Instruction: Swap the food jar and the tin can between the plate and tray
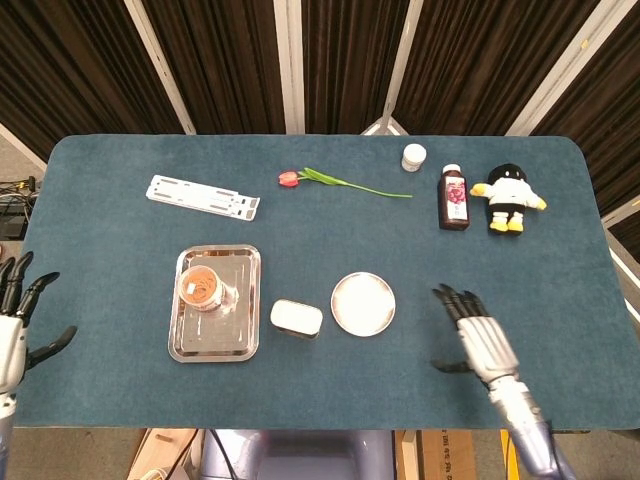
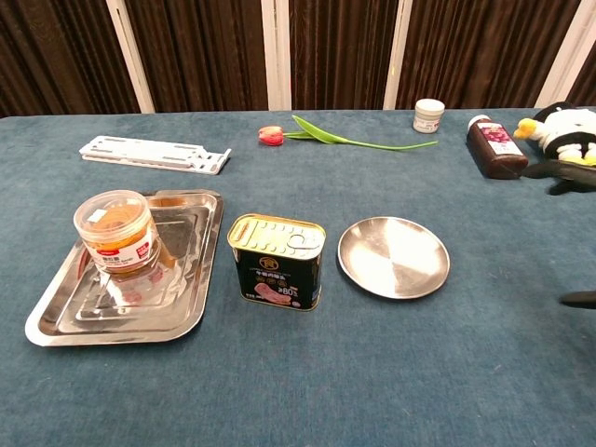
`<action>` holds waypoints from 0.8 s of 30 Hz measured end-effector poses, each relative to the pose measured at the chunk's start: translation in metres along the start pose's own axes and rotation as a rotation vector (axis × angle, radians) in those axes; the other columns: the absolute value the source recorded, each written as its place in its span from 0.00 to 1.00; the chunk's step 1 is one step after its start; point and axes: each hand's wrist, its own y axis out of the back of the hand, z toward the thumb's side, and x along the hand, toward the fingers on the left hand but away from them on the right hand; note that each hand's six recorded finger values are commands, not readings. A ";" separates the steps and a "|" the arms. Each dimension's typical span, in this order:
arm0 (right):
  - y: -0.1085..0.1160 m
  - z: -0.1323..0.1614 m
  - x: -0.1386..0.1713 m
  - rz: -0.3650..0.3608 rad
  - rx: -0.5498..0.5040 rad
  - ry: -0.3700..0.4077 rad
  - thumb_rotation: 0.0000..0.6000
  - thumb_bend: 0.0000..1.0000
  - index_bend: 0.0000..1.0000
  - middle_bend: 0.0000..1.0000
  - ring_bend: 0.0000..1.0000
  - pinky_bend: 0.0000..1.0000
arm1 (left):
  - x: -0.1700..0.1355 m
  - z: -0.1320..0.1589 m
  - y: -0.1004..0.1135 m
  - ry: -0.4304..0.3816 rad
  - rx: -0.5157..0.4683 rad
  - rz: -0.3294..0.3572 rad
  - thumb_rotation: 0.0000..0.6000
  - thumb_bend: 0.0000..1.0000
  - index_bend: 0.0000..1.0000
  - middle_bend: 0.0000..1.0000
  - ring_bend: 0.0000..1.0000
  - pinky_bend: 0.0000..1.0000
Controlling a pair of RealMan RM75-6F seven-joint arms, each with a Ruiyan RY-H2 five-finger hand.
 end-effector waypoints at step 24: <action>-0.065 0.176 -0.081 0.142 -0.048 0.070 1.00 0.01 0.12 0.17 0.24 0.00 | -0.004 -0.010 -0.010 0.068 0.085 -0.038 1.00 0.13 0.21 0.02 0.00 0.03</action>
